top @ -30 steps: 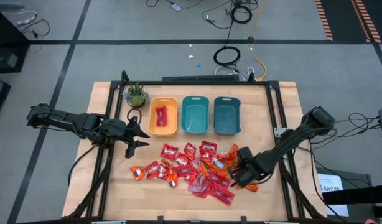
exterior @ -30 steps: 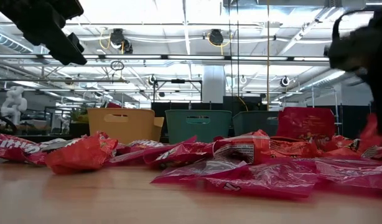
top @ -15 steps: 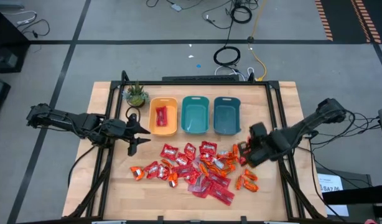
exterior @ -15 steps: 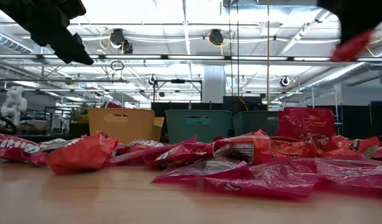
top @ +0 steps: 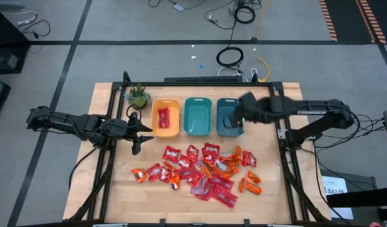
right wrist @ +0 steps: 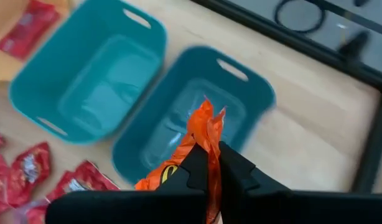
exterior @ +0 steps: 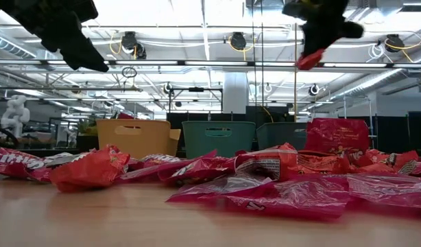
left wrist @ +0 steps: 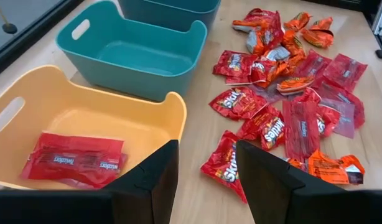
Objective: Sort candy
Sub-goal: Put the orange candy into the top right blue bin, then put the red candy into the top center green bin, then put the red candy into the top left yellow bin
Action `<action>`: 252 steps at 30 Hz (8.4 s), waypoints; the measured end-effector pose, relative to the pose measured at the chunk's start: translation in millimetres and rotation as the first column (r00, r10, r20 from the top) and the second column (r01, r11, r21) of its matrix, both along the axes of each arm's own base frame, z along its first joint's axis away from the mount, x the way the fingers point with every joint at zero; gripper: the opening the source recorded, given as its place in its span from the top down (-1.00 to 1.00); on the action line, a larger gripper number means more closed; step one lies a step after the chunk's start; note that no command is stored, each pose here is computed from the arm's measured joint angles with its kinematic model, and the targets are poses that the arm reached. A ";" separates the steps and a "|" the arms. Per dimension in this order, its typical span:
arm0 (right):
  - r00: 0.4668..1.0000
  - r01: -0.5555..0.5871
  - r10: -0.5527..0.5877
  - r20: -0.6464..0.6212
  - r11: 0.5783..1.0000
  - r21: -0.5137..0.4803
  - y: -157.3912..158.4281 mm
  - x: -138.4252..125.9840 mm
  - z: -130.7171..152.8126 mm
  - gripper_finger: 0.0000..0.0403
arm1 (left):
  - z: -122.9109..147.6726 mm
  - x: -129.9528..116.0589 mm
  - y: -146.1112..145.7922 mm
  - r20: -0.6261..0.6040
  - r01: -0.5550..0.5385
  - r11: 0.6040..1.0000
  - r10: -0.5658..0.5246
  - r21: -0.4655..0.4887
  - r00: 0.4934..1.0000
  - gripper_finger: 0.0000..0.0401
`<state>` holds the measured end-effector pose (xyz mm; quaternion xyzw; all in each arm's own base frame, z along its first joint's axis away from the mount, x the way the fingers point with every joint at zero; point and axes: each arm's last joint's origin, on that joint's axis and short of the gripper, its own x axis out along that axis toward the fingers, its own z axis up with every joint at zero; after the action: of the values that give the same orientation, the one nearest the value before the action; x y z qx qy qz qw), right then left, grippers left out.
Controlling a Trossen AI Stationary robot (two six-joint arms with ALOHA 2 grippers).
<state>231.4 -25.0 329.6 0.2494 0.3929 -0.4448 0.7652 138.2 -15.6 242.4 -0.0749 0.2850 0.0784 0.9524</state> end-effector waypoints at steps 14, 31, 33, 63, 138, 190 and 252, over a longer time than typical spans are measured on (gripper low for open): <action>0.984 0.001 0.000 -0.178 1.000 0.009 -58.3 26.4 -33.2 0.76 | -0.4 -0.3 -0.1 -0.005 0.000 1.000 0.000 -0.001 1.000 0.16; 0.990 -0.066 0.078 -0.120 0.993 0.100 -37.5 12.0 -17.6 0.33 | -0.5 -0.3 -0.1 -0.006 0.000 1.000 0.000 0.000 1.000 0.16; 0.993 -0.065 0.074 -0.089 0.993 0.103 -27.6 3.6 -9.4 0.31 | -0.5 -0.3 -0.1 -0.006 0.000 1.000 0.000 -0.001 1.000 0.16; 0.969 0.236 -0.247 0.004 0.930 0.281 110.8 -61.3 -105.2 0.30 | -0.6 -0.3 -1.4 -0.006 0.023 0.999 -0.023 -0.047 1.000 0.16; 0.933 -0.342 0.356 0.056 0.924 -0.168 -27.2 135.4 -45.2 1.00 | 8.6 5.3 -1.6 0.106 0.010 0.999 -0.004 -0.051 0.994 0.16; 0.981 -0.052 0.032 0.192 0.994 0.099 75.6 -52.3 -56.0 0.10 | 1.5 48.1 -16.6 0.002 -0.017 0.999 0.017 -0.040 1.000 -0.39; 0.893 -0.429 0.428 0.136 0.903 -0.025 148.8 -117.9 -85.0 0.10 | -83.2 203.9 -155.4 -0.417 -0.127 0.992 0.125 0.022 0.900 0.76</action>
<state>113.6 123.8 244.6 0.1891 0.3854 -0.2458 0.8691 342.1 -171.1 159.2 -0.0776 0.4766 0.1530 0.8622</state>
